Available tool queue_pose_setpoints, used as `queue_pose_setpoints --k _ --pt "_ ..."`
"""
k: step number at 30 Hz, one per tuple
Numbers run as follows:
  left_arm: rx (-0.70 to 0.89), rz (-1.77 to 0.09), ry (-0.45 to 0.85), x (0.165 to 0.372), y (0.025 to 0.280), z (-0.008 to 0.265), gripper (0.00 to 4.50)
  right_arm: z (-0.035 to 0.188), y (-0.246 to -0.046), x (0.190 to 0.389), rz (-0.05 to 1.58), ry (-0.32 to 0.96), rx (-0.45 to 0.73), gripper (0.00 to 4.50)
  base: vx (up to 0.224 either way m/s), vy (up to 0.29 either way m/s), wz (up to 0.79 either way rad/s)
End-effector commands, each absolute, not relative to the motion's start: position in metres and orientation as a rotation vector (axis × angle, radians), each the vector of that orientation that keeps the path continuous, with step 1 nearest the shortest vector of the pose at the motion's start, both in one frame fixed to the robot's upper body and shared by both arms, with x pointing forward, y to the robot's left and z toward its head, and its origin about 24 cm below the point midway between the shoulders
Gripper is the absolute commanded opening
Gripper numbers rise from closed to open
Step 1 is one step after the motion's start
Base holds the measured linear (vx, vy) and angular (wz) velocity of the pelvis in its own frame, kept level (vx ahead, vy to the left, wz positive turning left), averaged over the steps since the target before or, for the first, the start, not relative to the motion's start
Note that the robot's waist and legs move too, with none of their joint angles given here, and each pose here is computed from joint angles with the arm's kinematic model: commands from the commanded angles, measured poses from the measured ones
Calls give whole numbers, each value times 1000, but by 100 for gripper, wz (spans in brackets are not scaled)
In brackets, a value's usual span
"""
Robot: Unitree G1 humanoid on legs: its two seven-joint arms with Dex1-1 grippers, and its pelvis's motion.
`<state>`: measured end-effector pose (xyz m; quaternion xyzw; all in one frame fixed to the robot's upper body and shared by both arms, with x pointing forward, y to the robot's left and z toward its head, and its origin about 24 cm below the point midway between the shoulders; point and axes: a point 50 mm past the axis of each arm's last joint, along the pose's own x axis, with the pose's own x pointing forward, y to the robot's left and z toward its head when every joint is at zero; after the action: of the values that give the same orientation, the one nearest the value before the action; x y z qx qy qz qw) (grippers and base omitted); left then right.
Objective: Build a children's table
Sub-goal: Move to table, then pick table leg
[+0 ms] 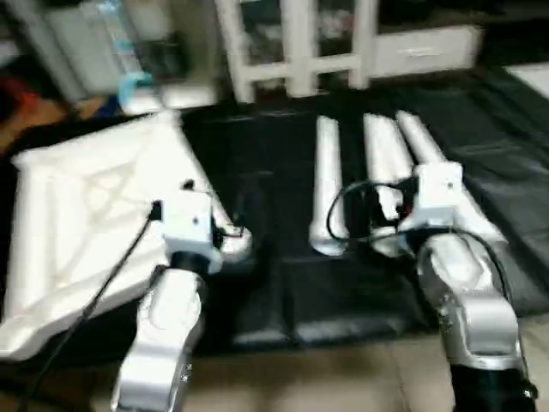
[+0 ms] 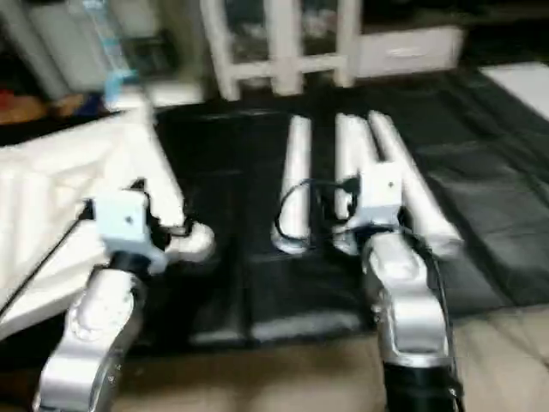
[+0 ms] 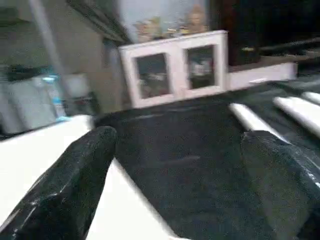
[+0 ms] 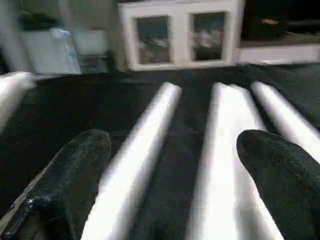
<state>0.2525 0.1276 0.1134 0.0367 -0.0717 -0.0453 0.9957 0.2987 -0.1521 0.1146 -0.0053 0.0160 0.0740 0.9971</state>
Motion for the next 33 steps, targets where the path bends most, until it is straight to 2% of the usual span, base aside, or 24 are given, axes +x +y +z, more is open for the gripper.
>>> queue_pose_setpoints --k 1,9,13,16,19,23,27,29,33 --pt "75 -89 -138 250 133 112 442 115 -142 298 199 38 0 450 -40 26 -18" --pt "98 -178 -157 247 130 115 442 113 -142 303 177 118 -13 450 36 14 -2" --pt "116 -252 -134 245 124 113 442 110 -145 308 189 174 -7 450 -75 3 2" --pt "151 -405 -65 245 110 105 442 102 -151 323 173 263 -13 450 -79 31 -4" --pt "147 -491 -44 242 104 104 442 104 -147 333 190 283 -16 450 -73 32 -4" --pt "172 -668 -8 235 92 102 442 99 -146 350 145 401 -20 450 0 0 0" --pt "239 -745 -11 238 92 106 442 92 -140 363 147 540 67 450 0 0 0" --pt "249 -737 -13 239 94 108 442 91 -139 365 137 551 78 450 0 0 0" --pt "257 -745 -18 239 97 113 442 83 -132 373 136 641 204 450 0 0 0"
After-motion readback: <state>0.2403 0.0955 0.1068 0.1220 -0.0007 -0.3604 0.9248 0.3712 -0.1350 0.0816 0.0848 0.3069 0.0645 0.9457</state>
